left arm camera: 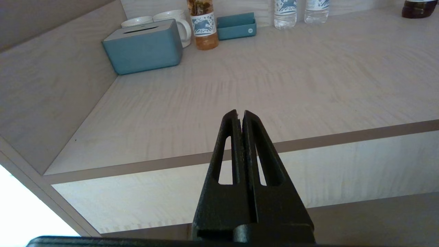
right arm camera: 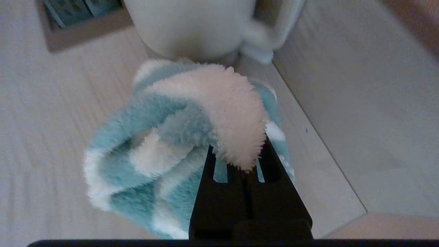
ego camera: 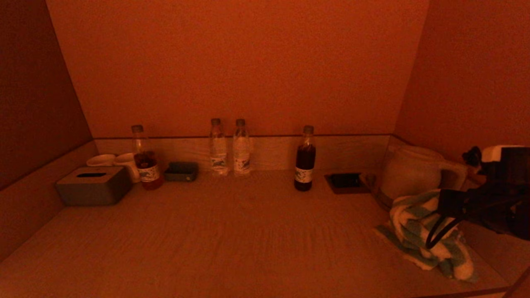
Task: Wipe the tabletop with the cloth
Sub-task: Place the tablecloth
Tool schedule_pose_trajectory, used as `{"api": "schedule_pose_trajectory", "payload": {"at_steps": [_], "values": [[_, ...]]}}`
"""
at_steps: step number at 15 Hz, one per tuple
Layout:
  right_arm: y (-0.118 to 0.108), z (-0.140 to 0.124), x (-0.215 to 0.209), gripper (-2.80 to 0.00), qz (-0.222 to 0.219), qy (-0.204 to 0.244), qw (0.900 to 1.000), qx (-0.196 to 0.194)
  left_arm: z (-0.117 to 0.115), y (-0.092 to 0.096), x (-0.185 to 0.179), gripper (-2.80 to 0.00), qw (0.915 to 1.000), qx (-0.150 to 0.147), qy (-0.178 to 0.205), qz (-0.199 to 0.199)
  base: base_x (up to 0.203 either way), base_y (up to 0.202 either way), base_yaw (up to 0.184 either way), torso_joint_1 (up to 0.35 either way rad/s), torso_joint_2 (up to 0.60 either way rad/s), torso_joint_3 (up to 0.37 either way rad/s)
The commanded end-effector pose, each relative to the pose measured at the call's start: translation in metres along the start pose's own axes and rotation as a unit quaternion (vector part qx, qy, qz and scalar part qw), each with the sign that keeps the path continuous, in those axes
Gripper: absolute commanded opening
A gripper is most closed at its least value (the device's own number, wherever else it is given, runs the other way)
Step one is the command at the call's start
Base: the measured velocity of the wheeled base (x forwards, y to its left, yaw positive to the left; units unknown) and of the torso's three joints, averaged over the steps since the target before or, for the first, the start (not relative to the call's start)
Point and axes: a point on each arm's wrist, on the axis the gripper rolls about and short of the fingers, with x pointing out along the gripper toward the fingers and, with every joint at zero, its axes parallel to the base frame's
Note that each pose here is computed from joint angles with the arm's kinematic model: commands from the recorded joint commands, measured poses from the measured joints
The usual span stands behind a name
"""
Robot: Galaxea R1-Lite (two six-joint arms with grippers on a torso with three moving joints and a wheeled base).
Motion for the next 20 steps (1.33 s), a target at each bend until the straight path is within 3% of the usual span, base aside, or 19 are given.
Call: {"api": "schedule_pose_trajectory", "payload": {"at_steps": [1, 20], "values": [[0.0, -0.003, 0.002, -2.8, -0.003, 0.009, 1.0, -0.002, 0.0, 0.0, 0.0, -2.8, 1.0, 0.0, 0.0, 0.0, 0.0, 0.0, 0.0, 0.0, 0.0, 0.0], [0.001, -0.032, 0.024, -2.8, -0.009, 0.077, 0.997, -0.012, 0.0, 0.0, 0.0, -2.8, 1.0, 0.0, 0.0, 0.0, 0.0, 0.0, 0.0, 0.0, 0.0, 0.0]]}}
